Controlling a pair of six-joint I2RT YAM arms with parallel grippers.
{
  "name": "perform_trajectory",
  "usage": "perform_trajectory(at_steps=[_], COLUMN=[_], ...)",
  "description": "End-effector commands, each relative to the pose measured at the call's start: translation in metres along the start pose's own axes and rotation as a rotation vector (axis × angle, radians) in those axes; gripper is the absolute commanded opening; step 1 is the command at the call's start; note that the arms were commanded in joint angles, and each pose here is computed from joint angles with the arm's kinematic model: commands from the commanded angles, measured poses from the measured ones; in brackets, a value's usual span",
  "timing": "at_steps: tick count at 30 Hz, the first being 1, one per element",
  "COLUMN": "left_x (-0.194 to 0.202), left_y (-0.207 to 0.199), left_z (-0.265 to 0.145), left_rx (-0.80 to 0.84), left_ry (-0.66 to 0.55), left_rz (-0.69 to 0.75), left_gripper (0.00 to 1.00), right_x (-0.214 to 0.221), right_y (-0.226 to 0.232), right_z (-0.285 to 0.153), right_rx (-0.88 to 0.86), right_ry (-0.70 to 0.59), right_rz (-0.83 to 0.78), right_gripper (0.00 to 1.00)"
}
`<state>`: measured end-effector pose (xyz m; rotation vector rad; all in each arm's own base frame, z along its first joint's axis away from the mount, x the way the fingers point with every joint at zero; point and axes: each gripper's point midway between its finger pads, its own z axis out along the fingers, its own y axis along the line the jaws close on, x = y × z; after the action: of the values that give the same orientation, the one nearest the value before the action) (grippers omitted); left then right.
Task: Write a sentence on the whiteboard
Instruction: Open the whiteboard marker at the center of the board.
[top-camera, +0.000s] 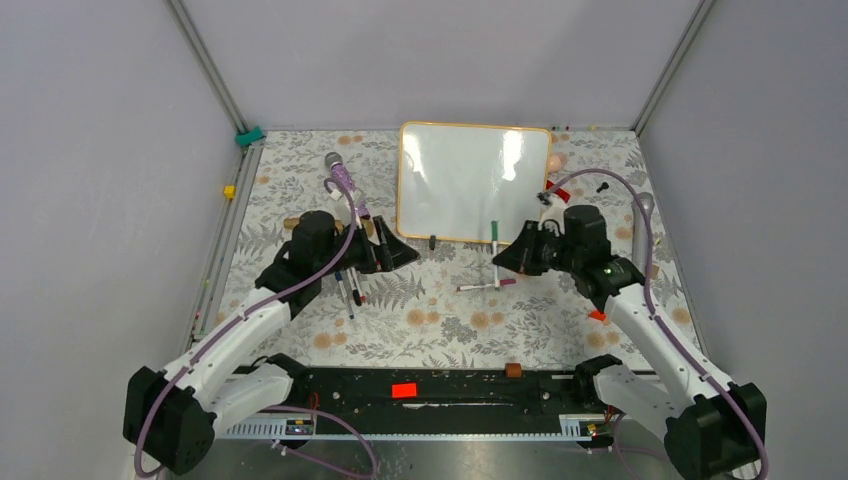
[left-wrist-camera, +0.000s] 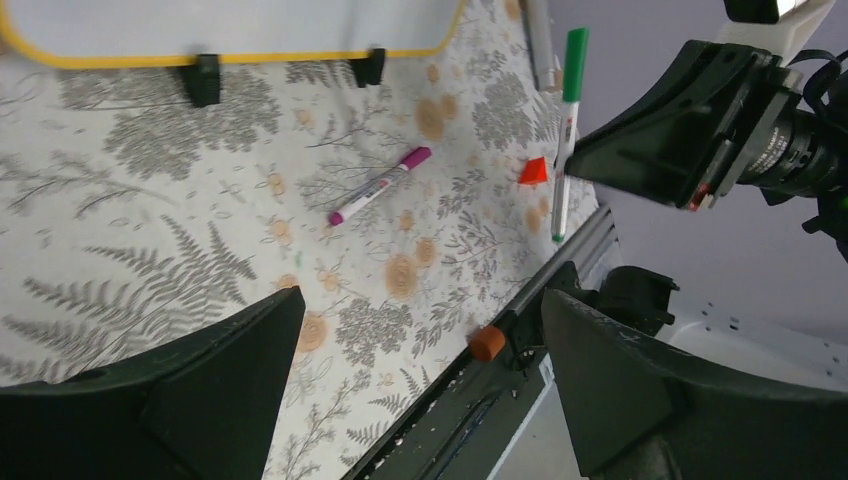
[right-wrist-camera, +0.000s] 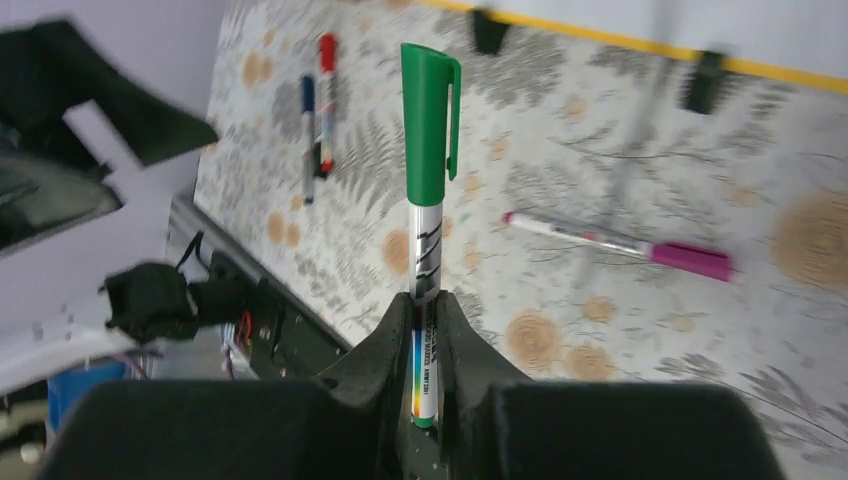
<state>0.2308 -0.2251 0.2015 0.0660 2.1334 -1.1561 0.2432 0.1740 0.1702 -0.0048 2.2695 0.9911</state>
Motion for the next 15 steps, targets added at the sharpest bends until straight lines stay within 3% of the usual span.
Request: perform_trajectory(at_steps=[1, 7, 15], left_x=[-0.025, -0.023, -0.021], left_y=[-0.062, -0.079, -0.09], left_z=[0.01, 0.023, 0.026], left_rx=[0.216, 0.279, 0.327], left_ry=[-0.037, -0.022, -0.016], left_rz=[0.027, -0.01, -0.028], left_gripper=[0.87, 0.84, 0.72], right_x=[-0.003, 0.009, 0.024], right_y=[0.072, 0.117, 0.132], right_z=[-0.004, 0.004, 0.018], right_rx=[-0.187, -0.296, -0.307], right_ry=[0.013, 0.041, 0.125], right_rz=[-0.178, -0.238, -0.304], right_gripper=[0.0, 0.0, 0.0])
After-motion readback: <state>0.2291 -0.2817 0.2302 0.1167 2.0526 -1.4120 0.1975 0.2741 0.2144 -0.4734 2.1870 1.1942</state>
